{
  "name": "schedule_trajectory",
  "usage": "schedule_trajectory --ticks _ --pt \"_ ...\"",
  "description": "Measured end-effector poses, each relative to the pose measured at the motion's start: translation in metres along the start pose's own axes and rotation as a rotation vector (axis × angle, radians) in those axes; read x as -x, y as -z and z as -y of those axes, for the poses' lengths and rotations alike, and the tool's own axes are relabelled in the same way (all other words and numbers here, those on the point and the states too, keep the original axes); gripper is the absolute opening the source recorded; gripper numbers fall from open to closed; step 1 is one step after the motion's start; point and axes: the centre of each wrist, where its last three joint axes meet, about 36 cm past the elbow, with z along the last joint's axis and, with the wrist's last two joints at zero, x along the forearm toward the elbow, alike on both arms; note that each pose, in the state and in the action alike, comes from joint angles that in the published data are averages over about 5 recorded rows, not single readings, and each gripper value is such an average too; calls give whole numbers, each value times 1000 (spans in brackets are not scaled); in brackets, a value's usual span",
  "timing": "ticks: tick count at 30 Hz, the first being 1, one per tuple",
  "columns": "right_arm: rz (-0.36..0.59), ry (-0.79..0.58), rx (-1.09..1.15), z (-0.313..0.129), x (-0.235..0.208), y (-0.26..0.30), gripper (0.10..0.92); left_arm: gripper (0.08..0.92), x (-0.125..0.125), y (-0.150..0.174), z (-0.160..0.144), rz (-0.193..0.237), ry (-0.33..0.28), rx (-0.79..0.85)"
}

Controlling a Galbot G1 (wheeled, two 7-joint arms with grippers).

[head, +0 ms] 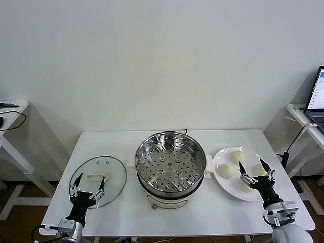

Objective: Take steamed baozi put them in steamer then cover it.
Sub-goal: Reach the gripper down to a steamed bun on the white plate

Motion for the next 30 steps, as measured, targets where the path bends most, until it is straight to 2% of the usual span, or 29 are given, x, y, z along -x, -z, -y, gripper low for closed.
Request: schedule_trajectory --ticks 5,13,20,30 --pt "-28 27 -118 17 15 7 823 823 1 1 -2 5 -1 6" --pt "-109 165 -488 67 65 46 823 823 5 4 -3 18 -4 12" --pt "-221 421 -786 93 122 95 823 823 8 2 -3 15 -4 12" --pt "-500 789 -1032 98 203 148 823 823 10 1 -5 12 0 14"
